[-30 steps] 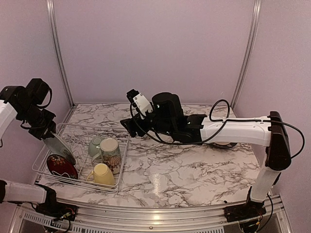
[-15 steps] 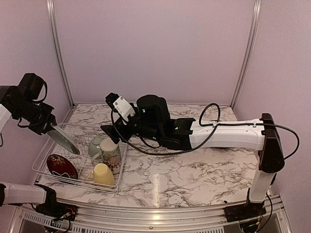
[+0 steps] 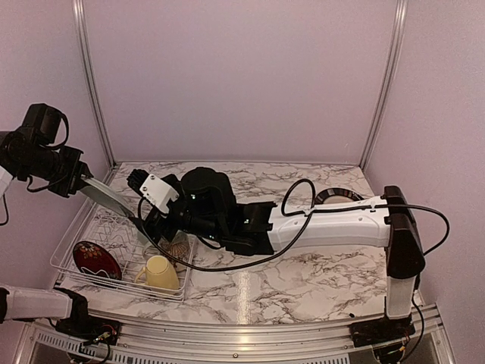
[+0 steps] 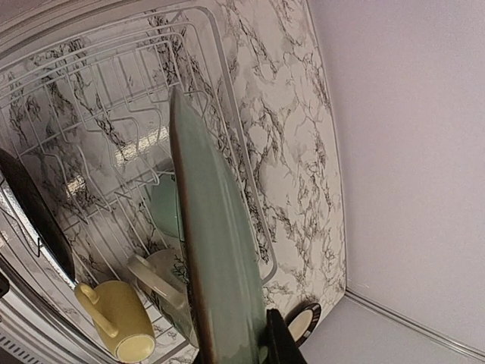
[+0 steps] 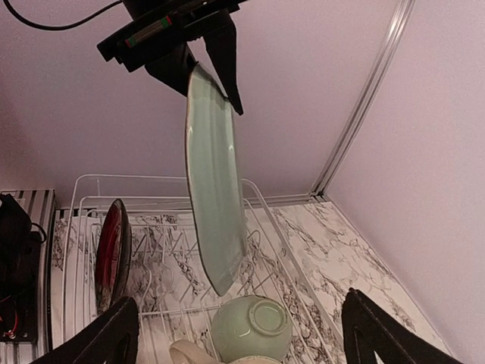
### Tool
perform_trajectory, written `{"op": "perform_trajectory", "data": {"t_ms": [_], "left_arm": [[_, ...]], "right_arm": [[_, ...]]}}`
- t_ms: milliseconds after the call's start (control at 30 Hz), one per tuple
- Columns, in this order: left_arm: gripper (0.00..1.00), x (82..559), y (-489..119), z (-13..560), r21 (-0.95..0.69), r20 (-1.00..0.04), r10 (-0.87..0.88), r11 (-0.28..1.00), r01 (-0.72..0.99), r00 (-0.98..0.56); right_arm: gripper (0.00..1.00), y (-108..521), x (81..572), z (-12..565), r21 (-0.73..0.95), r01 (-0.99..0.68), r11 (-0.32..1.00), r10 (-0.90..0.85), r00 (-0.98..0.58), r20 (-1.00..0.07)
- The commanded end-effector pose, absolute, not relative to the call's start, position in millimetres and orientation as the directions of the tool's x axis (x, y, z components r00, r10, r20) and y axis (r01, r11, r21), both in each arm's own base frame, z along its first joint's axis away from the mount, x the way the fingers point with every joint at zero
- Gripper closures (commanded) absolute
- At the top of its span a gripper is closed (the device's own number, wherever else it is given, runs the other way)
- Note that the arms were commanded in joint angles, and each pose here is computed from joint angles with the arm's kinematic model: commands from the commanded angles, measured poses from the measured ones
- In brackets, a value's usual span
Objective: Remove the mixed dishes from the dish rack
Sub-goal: Pass from the left arm to the right
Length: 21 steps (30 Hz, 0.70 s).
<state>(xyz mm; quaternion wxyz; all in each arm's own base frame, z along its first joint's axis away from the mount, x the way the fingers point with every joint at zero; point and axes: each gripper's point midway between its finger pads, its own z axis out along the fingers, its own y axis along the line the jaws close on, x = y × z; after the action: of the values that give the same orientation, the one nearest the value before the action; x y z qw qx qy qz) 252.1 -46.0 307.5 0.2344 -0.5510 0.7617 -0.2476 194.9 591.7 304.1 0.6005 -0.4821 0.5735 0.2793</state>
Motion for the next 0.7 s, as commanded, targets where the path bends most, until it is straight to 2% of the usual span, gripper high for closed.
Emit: {"op": "perform_trajectory", "data": {"t_ms": [0, 200, 400, 667], "left_arm": [[1.0, 264.3, -56.4, 353.5, -0.774, -0.052, -0.956, 0.221, -0.593, -0.288], [1.0, 260.0, -58.5, 368.8, -0.804, -0.039, -0.956, 0.203, -0.559, -0.291], [1.0, 259.2, -62.2, 376.4, -0.82, -0.024, -0.952, 0.193, -0.539, -0.304], [1.0, 259.3, -67.1, 381.0, -0.834, -0.008, -0.946, 0.185, -0.519, -0.324]], "right_arm": [[0.12, 603.0, 199.5, 318.3, -0.34, -0.838, 0.427, -0.217, 0.27, -0.938], [0.17, 614.5, 209.2, 326.2, -0.392, -0.779, 0.49, -0.208, 0.332, -0.92], [0.27, 624.9, 220.5, 335.9, -0.396, -0.728, 0.56, -0.171, 0.366, -0.915], [0.37, 645.3, 224.3, 336.4, -0.451, -0.7, 0.554, -0.182, 0.427, -0.886]]}}
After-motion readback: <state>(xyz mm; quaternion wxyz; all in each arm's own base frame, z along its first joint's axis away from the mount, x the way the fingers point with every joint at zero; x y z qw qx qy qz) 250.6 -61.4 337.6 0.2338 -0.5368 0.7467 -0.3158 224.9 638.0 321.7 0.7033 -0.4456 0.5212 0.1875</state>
